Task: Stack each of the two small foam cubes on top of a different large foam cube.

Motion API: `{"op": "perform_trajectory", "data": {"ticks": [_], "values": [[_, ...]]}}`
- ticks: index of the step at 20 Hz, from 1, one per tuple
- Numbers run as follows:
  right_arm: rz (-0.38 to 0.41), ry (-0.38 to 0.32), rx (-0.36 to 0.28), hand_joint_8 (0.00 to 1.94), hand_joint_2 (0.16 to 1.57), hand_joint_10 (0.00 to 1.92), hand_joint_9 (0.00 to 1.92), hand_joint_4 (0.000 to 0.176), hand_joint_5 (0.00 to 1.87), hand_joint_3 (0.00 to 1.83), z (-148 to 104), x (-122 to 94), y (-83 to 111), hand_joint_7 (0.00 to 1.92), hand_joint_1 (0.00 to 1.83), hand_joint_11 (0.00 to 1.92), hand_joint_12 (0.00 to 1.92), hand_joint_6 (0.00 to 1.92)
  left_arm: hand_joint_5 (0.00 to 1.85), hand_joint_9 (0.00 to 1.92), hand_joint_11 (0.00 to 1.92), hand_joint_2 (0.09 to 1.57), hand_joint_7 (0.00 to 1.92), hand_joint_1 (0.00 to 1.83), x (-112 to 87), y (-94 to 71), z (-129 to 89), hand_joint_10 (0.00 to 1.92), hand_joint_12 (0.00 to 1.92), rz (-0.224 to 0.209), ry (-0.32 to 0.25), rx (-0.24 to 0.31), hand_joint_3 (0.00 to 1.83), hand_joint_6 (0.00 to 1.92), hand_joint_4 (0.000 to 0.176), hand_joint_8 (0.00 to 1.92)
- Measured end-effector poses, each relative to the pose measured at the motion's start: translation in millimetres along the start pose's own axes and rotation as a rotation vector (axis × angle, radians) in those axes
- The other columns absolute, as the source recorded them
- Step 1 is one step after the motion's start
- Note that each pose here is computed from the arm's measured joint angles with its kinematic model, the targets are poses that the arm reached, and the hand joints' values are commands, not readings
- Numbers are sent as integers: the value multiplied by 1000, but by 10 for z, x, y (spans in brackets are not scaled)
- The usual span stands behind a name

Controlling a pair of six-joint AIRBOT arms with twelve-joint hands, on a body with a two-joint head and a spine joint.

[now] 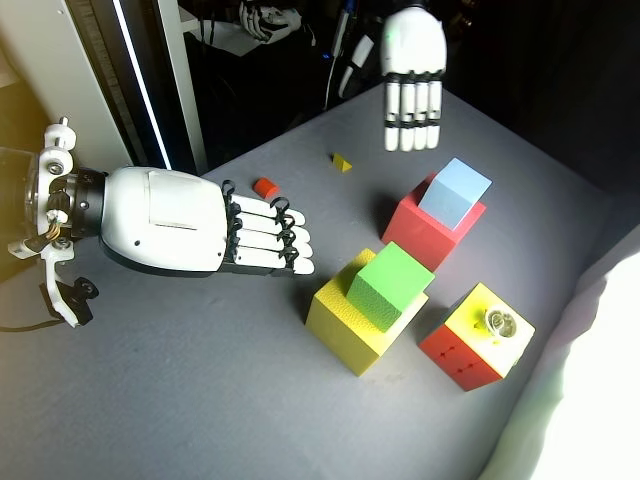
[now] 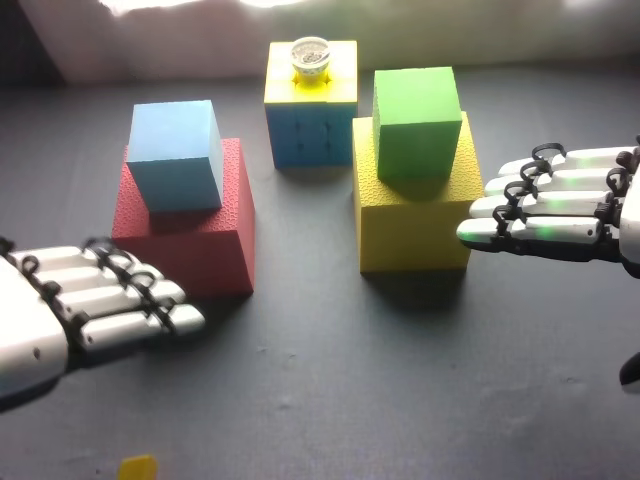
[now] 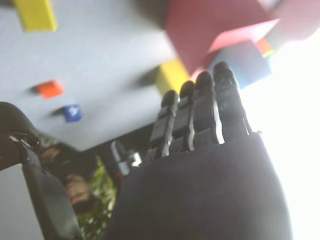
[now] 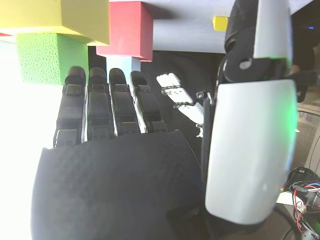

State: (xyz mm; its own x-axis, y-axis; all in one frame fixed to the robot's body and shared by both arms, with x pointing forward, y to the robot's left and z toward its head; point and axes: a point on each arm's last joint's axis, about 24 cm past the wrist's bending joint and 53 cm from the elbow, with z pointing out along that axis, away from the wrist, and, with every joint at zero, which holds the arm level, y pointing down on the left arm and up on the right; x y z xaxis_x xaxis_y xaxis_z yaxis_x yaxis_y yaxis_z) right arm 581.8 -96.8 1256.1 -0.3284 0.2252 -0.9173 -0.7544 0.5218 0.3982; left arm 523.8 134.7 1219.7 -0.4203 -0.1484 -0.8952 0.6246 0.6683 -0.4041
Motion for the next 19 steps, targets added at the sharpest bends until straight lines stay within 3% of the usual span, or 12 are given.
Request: {"op": "perform_trajectory", "data": {"ticks": [2,3,5,12,15,19], "values": [[-13,-1,-5,1,885,3,72,0,53,5,0,-2,11,70,935,73,77,1,0,1,0,818,0,657,-5,-163,50,1,179,9,1,60,0,0,0,0],[-13,-3,-8,0,894,0,75,0,55,0,-1,-9,18,73,934,14,221,0,0,1,0,818,0,657,3,-217,72,1,180,15,5,80,0,0,0,0],[-15,-5,-15,0,893,0,74,0,55,0,-1,-13,35,72,935,0,277,0,0,1,0,818,0,658,37,-348,113,1,180,18,11,124,0,0,0,0],[-37,4,-26,0,891,0,74,0,55,0,-2,10,59,72,935,0,279,0,0,1,0,817,0,658,6,-342,108,1,181,3,0,124,0,0,0,0],[-122,36,-105,0,891,0,74,0,55,0,-34,101,207,72,935,0,279,0,0,1,0,817,0,658,-12,-362,105,1,181,-4,-7,132,0,0,0,0],[-120,24,-138,0,890,0,74,0,55,0,-44,74,282,72,935,0,279,0,0,1,0,817,0,658,-25,-380,103,1,181,-10,-13,139,0,0,0,0]]}}
